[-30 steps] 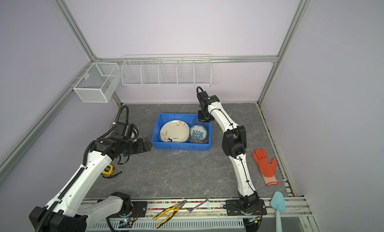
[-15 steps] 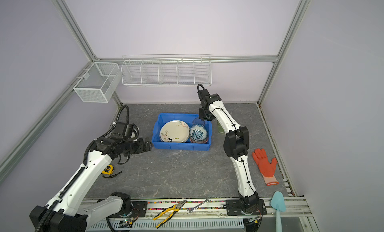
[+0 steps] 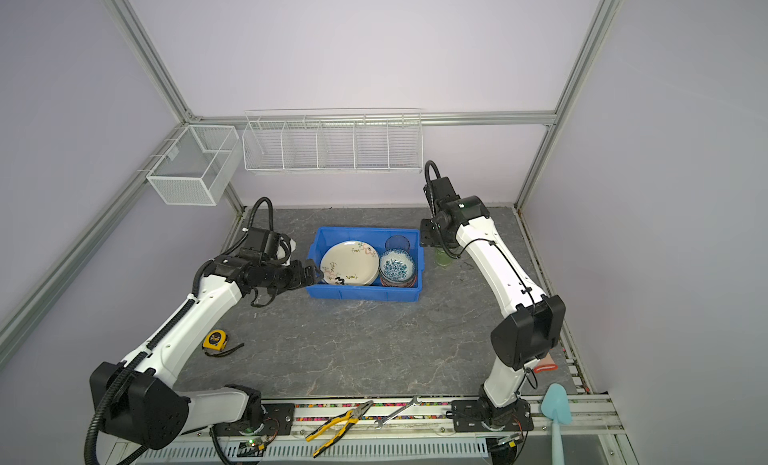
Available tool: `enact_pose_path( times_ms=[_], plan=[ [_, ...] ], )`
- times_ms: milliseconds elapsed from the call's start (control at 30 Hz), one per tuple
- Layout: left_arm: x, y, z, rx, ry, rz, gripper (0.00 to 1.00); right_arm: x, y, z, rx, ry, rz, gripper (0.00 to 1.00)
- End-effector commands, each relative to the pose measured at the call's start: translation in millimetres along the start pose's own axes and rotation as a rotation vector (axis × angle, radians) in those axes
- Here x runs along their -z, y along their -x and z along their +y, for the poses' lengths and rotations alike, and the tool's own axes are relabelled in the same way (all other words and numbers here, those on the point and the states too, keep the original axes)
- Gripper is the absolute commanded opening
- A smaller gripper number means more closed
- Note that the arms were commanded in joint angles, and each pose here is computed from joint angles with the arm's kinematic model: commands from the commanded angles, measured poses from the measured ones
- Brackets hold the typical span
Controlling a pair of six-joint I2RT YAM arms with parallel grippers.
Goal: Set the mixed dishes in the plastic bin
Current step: 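Move the right gripper to the green-tinted cup and grasp its rim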
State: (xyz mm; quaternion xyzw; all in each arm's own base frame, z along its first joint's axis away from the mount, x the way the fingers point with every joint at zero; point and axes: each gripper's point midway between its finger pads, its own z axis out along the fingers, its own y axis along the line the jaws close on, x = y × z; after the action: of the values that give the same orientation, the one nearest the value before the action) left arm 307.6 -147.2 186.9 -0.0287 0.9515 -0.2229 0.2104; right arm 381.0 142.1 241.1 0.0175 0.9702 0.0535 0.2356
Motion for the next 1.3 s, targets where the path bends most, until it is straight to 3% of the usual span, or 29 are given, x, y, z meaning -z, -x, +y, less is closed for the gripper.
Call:
enact_pose_path(
  times_ms=[0, 67, 233, 367, 833, 967, 1167, 1267],
  plan=[
    [4.8, 26.3, -23.8, -0.017, -0.076, -0.053, 1.0, -10.3, -21.6, -8.3, -0.024, -0.016, 0.049, 0.75],
    [1.9, 32.2, -29.3, -0.028, -0.081, -0.053, 0.99, -11.6, -34.5, -14.2, -0.03, -0.026, 0.066, 0.92],
    [-11.8, 43.6, -43.5, -0.05, -0.094, -0.043, 1.0, -7.1, -60.9, -29.9, -0.059, -0.052, 0.092, 1.0],
    [-25.7, 50.6, -63.6, -0.083, -0.114, -0.022, 1.0, -2.2, -79.2, -43.2, -0.095, -0.068, 0.1, 0.88],
    [-61.3, 54.1, -128.0, -0.235, -0.199, 0.04, 1.0, -6.9, -113.8, -83.9, -0.229, -0.03, 0.173, 0.88],
    [-68.1, 48.4, -138.9, -0.281, -0.226, 0.067, 1.0, -14.1, -108.6, -95.1, -0.254, -0.025, 0.194, 0.89],
    [-65.7, 42.0, -146.3, -0.338, -0.246, 0.076, 1.0, -32.9, -80.6, -107.2, -0.289, -0.021, 0.176, 0.99],
    [-60.3, 40.4, -147.7, -0.367, -0.256, 0.065, 1.0, -46.0, -62.6, -114.4, -0.297, -0.04, 0.171, 0.99]
  ],
)
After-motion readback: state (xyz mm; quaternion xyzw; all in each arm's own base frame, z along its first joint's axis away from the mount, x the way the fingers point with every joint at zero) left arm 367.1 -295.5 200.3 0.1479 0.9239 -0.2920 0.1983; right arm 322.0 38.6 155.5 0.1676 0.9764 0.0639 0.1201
